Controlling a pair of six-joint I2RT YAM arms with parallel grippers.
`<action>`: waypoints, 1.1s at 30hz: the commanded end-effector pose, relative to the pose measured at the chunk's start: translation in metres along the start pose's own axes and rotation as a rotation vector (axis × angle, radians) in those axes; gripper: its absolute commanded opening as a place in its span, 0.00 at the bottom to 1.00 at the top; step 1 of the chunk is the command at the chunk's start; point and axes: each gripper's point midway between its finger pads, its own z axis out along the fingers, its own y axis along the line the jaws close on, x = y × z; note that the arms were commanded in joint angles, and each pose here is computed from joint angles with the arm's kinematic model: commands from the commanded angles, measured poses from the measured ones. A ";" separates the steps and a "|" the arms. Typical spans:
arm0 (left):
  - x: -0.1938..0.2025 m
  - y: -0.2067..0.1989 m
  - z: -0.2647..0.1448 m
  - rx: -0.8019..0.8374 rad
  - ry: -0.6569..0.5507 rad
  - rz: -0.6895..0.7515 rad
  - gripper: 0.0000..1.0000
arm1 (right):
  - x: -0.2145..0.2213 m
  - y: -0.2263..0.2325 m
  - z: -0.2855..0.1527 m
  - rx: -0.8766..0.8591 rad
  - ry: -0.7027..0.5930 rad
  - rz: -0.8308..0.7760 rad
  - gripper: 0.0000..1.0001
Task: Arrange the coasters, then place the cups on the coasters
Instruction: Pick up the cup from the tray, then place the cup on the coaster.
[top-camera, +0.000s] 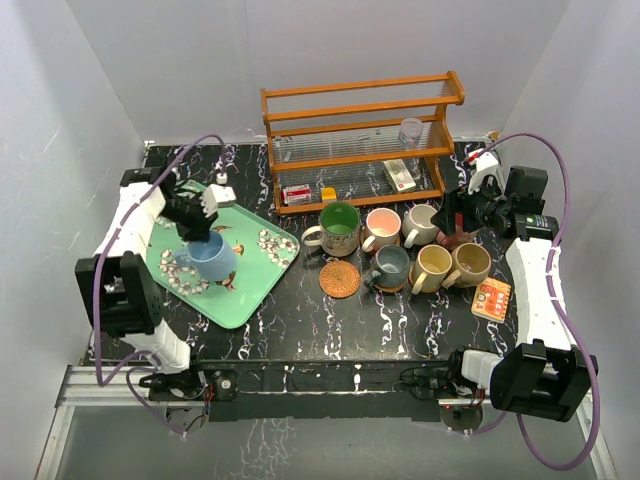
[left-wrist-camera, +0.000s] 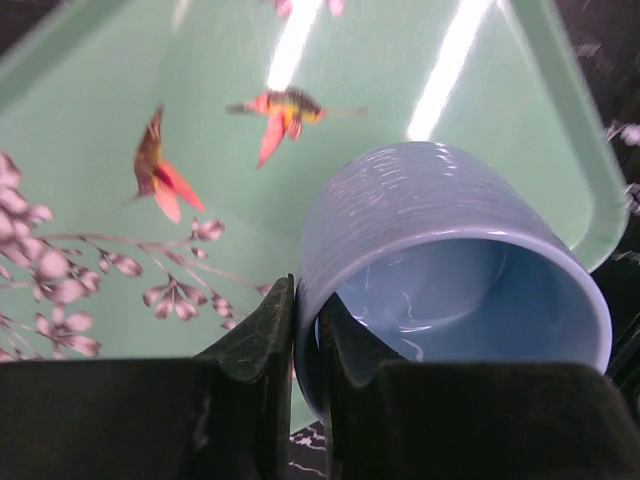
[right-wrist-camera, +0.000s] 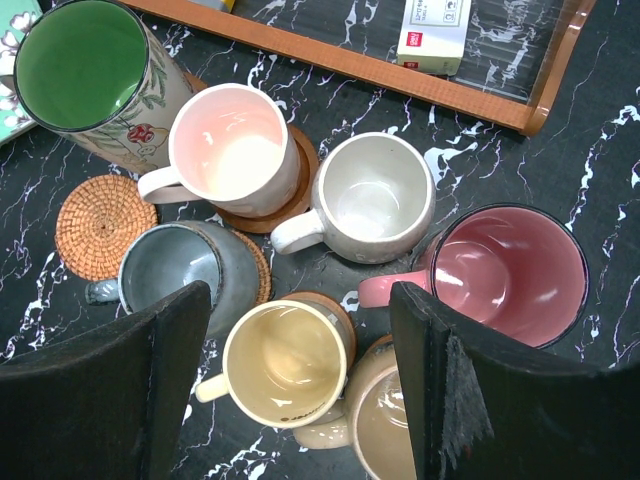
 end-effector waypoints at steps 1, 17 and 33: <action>-0.084 -0.037 -0.028 -0.096 -0.119 -0.057 0.00 | -0.019 -0.001 -0.007 0.022 -0.062 -0.056 0.71; -0.220 -0.117 0.038 -0.080 -0.315 -0.215 0.00 | -0.014 -0.005 -0.009 0.052 -0.049 -0.047 0.71; -0.238 -0.129 0.094 -0.228 -0.223 -0.413 0.00 | -0.007 -0.013 -0.011 0.096 -0.006 -0.015 0.71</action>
